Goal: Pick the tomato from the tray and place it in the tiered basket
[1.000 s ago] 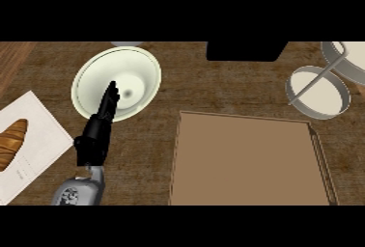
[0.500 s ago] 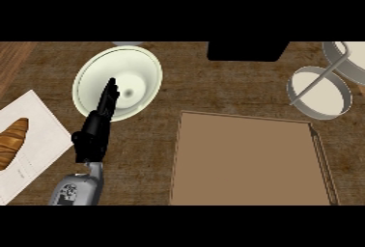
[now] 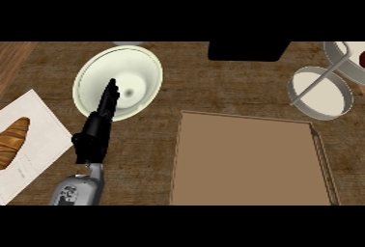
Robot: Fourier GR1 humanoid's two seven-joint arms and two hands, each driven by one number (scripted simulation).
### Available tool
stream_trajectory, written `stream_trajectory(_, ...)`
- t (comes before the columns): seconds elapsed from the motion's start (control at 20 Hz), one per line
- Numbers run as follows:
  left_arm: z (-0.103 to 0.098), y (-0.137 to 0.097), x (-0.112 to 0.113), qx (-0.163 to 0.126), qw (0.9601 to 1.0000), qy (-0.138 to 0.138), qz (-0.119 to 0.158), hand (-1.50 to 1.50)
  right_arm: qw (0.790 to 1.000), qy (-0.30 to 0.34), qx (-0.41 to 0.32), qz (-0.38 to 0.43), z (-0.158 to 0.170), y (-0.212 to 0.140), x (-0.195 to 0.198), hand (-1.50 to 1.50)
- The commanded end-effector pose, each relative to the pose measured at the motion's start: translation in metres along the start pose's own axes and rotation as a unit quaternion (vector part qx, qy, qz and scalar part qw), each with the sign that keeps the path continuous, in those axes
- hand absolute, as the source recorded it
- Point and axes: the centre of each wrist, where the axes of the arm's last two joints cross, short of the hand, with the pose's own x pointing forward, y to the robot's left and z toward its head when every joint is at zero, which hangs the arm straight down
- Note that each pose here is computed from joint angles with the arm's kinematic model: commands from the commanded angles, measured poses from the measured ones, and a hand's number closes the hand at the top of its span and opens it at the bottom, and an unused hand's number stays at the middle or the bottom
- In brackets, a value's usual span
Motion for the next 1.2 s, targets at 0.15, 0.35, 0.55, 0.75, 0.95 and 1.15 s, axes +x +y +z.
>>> stream_trajectory(0.15,0.004,0.009,0.007,-0.004,1.0000,-0.001,0.001,0.00,0.986,0.007,-0.062,-0.155,0.004,-0.024,-0.014,-1.50)
stream_trajectory(0.35,-0.006,0.001,0.003,0.003,0.9999,-0.006,0.009,0.00,0.974,0.069,-0.120,-0.178,0.038,-0.048,-0.043,-1.50)
stream_trajectory(0.55,0.008,0.005,-0.007,-0.004,1.0000,-0.007,-0.002,0.00,0.955,0.103,-0.156,-0.232,0.087,-0.083,-0.066,-1.50)
stream_trajectory(0.75,0.002,-0.004,0.003,-0.001,0.9999,-0.009,0.006,0.00,0.936,0.122,-0.153,-0.293,0.119,-0.078,-0.091,-1.50)
stream_trajectory(0.95,0.001,0.000,0.006,0.001,0.9999,-0.013,-0.001,0.00,0.937,0.125,-0.153,-0.288,0.160,-0.070,-0.116,-1.50)
stream_trajectory(1.15,0.000,0.005,0.000,0.001,0.9999,-0.013,0.008,0.00,0.933,0.112,-0.145,-0.310,0.187,-0.081,-0.121,-1.50)
